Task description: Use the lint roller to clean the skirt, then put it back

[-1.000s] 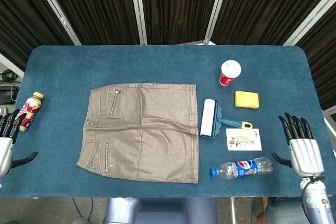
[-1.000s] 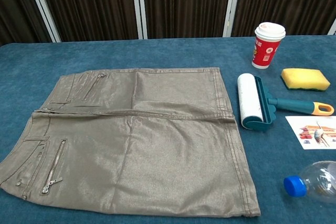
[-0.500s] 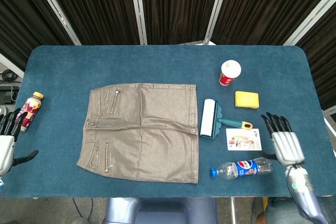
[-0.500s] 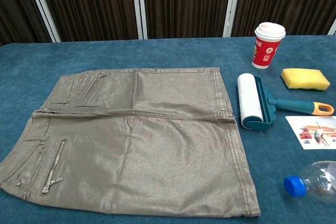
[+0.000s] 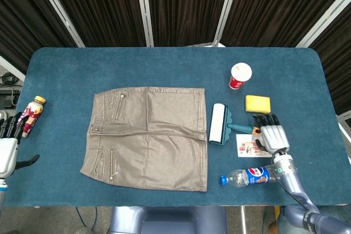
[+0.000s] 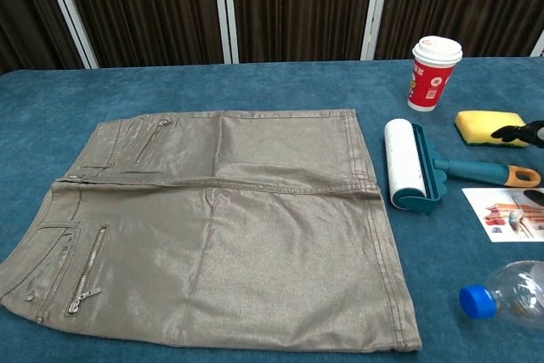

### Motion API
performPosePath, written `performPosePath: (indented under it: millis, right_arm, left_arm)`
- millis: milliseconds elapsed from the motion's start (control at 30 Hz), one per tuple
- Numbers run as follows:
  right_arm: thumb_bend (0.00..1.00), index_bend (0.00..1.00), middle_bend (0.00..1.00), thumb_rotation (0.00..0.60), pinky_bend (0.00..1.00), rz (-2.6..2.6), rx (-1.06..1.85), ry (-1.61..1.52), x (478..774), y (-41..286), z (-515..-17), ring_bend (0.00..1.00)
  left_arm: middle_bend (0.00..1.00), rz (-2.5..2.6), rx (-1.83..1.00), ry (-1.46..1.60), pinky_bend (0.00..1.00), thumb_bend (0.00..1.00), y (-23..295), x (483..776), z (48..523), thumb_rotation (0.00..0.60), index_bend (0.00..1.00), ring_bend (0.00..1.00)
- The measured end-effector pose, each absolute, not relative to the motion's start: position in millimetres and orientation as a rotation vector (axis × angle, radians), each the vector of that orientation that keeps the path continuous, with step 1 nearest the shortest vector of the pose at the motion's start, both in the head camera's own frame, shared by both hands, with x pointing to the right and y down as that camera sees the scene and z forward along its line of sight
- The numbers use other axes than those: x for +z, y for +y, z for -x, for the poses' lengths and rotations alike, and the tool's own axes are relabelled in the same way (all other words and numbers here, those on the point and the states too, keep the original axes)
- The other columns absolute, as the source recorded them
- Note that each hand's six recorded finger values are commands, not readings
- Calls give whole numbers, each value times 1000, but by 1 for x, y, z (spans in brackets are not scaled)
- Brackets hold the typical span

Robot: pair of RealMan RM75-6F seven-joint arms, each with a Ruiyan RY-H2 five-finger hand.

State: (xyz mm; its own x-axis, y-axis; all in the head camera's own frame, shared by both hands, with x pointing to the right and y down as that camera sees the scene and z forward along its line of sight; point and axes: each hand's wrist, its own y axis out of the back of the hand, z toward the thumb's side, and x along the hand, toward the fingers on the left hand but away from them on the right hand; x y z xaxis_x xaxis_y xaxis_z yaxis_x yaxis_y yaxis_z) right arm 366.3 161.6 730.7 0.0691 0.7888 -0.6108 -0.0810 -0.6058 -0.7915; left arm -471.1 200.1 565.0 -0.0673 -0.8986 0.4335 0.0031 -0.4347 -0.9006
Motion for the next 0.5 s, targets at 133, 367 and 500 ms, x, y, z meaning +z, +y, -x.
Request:
performPosePath:
  millis: [133,367,500]
  right_arm:
    - [352,119,124,600,0,1677,1597,-693,739,160,-355,0]
    - [361,141,163,600,5,1660,1576,-666,747,155,-346,18]
    - [368,143,179,600,20,1659,1565,-678,751,152,-341,42]
  left_arm:
    - [0,1484,-1599,993,0,0,200,568,470,600,0,0]
    - [0,1482,-1605,988,0,0,199,570,470,600,0,0]
    - [0,1478,-1608,990,0,0,198,570,471,600,0,0]
